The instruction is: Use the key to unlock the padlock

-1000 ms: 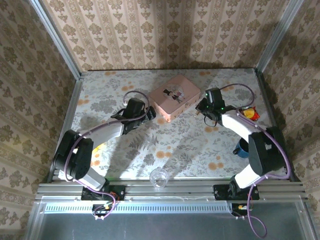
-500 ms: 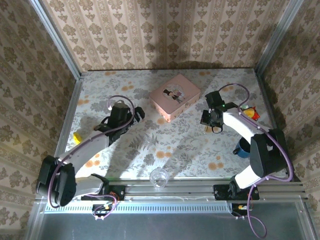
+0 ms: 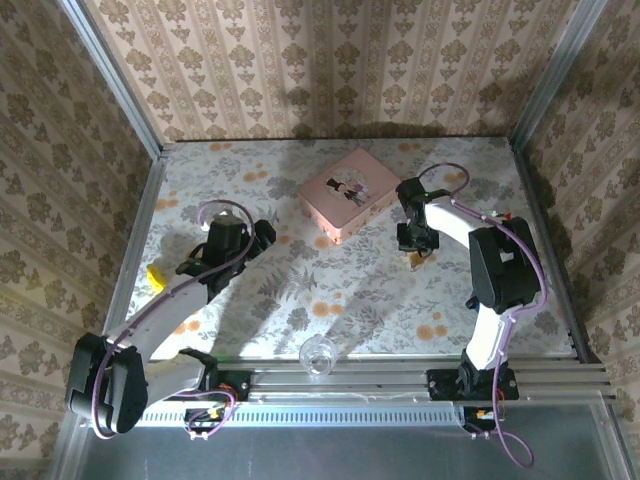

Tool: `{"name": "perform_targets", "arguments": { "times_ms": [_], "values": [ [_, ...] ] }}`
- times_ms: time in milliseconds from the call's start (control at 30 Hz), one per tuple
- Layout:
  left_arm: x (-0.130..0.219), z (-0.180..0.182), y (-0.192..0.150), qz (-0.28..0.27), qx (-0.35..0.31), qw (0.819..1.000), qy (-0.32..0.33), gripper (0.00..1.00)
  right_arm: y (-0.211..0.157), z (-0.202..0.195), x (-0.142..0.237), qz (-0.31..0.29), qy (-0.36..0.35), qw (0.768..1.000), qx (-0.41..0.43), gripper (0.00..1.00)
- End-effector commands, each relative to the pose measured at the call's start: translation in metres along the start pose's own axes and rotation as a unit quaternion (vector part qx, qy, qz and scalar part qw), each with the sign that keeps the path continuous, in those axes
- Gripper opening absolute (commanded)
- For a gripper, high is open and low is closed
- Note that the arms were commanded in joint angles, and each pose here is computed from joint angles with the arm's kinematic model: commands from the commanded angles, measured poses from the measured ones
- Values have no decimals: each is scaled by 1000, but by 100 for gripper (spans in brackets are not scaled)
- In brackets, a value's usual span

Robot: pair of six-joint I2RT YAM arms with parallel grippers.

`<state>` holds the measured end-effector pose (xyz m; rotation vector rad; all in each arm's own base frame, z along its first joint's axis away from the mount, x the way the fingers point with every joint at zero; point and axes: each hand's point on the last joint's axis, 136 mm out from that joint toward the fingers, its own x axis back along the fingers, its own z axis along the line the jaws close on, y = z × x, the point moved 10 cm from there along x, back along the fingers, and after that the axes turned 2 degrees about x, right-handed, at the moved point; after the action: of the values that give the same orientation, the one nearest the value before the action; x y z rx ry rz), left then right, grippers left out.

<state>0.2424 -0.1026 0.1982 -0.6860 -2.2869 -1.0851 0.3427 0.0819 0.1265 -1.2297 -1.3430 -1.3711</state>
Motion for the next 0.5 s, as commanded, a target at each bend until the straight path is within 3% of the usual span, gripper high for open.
{"name": "perform_targets", "arguments": {
  "times_ms": [0,267,467],
  "values": [
    [4,-1,2,2,8,1000,-4,100,1,-3,-1,15,-16,1000,14,27],
    [3,-34,5,15,-28,999,-43,100,16,-10,39,-28,-13,999,16,39],
    [-9,-61,6,25,-51,996,-70,100,52,-14,61,-78,47,996,3,45]
  ]
}}
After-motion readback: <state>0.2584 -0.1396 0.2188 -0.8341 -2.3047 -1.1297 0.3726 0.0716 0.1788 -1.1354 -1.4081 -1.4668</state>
